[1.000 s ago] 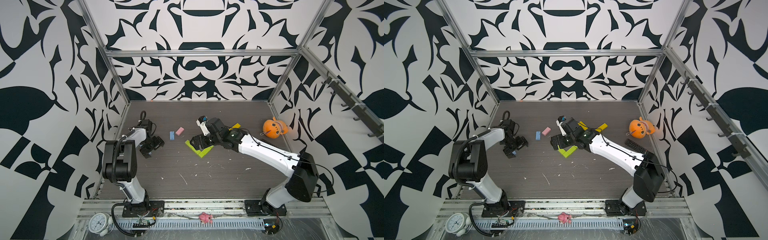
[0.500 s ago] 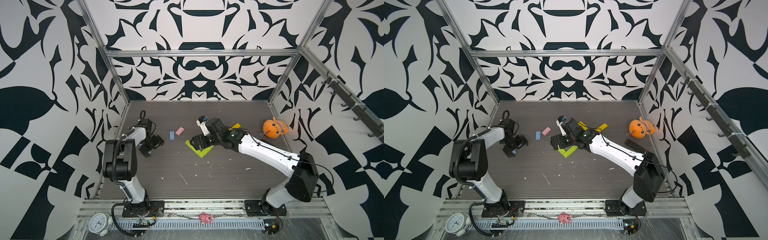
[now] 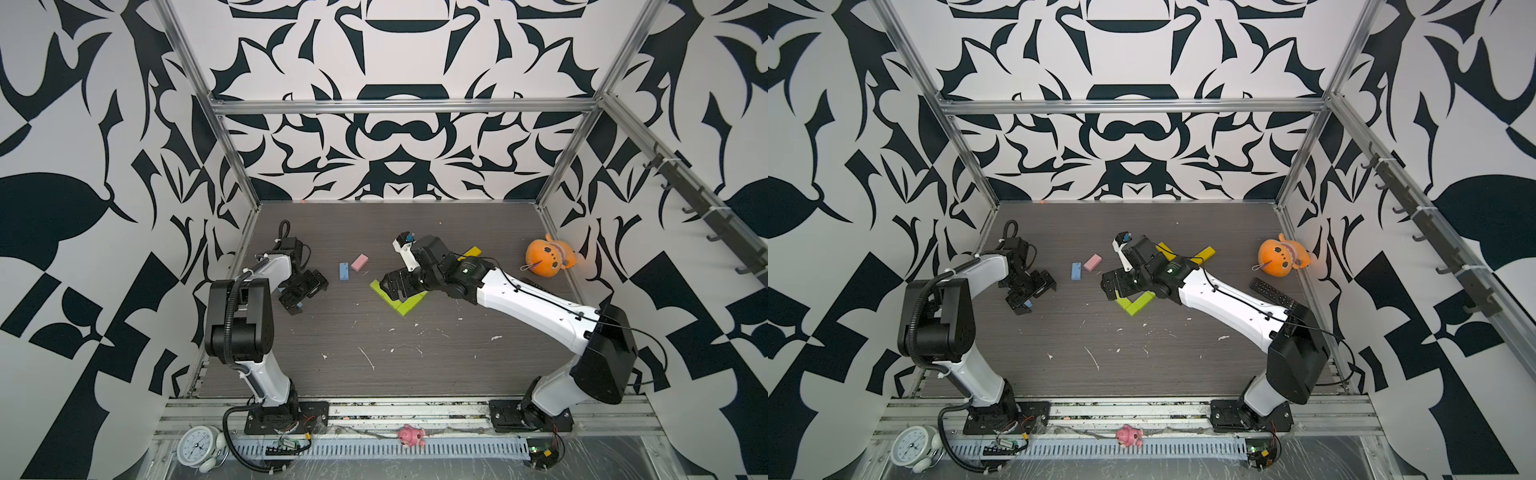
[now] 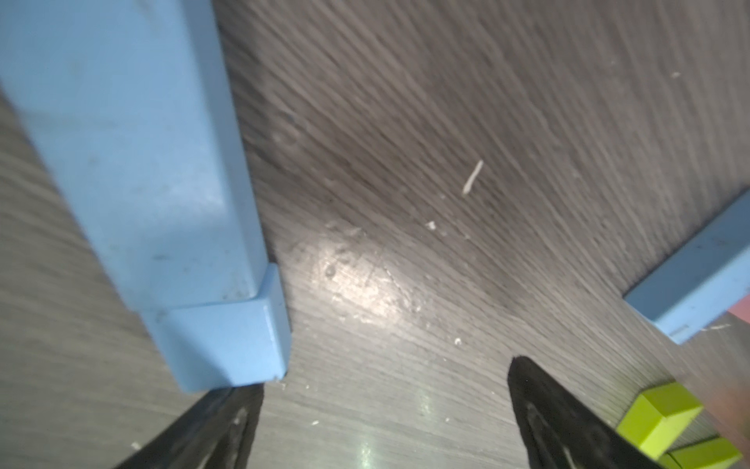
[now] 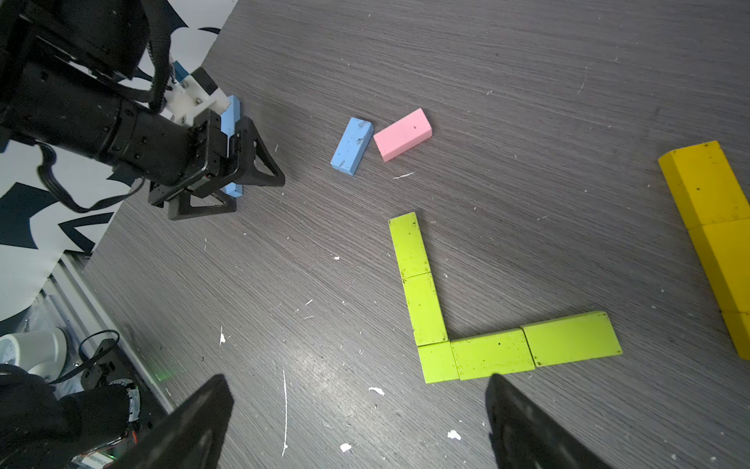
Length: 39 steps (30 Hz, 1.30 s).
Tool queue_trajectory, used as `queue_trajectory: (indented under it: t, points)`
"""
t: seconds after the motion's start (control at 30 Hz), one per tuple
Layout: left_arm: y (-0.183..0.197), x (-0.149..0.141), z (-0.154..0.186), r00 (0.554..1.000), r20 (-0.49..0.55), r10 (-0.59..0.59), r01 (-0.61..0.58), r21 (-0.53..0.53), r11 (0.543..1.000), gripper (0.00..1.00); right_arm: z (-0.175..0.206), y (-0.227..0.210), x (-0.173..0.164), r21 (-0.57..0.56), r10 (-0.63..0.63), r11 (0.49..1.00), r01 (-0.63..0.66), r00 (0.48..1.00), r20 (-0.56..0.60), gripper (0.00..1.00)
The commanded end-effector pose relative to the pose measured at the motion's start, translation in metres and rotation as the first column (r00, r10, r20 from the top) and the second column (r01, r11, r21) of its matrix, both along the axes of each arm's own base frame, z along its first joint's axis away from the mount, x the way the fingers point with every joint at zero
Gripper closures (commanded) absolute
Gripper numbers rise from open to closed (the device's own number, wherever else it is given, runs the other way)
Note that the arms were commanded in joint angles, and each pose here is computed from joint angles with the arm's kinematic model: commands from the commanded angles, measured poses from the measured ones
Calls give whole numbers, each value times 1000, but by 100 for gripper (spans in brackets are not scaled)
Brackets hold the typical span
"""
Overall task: Assemble the letter v with building blocks
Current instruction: Assemble the building block at the center of the board.
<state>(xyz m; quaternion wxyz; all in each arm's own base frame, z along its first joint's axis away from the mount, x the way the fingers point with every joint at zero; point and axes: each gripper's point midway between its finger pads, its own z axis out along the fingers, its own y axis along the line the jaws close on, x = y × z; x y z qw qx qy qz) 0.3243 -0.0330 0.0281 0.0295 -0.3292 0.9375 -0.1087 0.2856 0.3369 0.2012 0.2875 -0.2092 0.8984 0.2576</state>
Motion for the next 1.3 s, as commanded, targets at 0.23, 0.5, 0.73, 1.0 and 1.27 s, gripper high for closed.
queue_trajectory:
  t: [0.23, 0.5, 0.73, 1.0, 1.27]
  points:
    - [-16, -12, 41, 999, 31, -19, 21, -85, 996, 0, 29, 6, 7, 52, -9, 999, 7, 999, 43, 1]
    - [-17, 14, 105, 979, 195, -64, 82, -87, 993, 1, 0, 5, 43, -132, -163, 978, 159, 987, -14, 3]
    - [-26, 64, 122, 952, 264, -157, 186, -88, 979, 1, -34, 39, 66, -147, -241, 964, 222, 963, -124, 7]
    - [-70, 80, 62, 905, 126, -406, 407, 24, 913, 9, -29, 31, 68, -183, -260, 954, 239, 960, -102, 7]
    - [-83, 88, 19, 866, 50, -497, 491, 96, 866, 20, -21, 7, 56, -209, -259, 949, 237, 962, -85, 2]
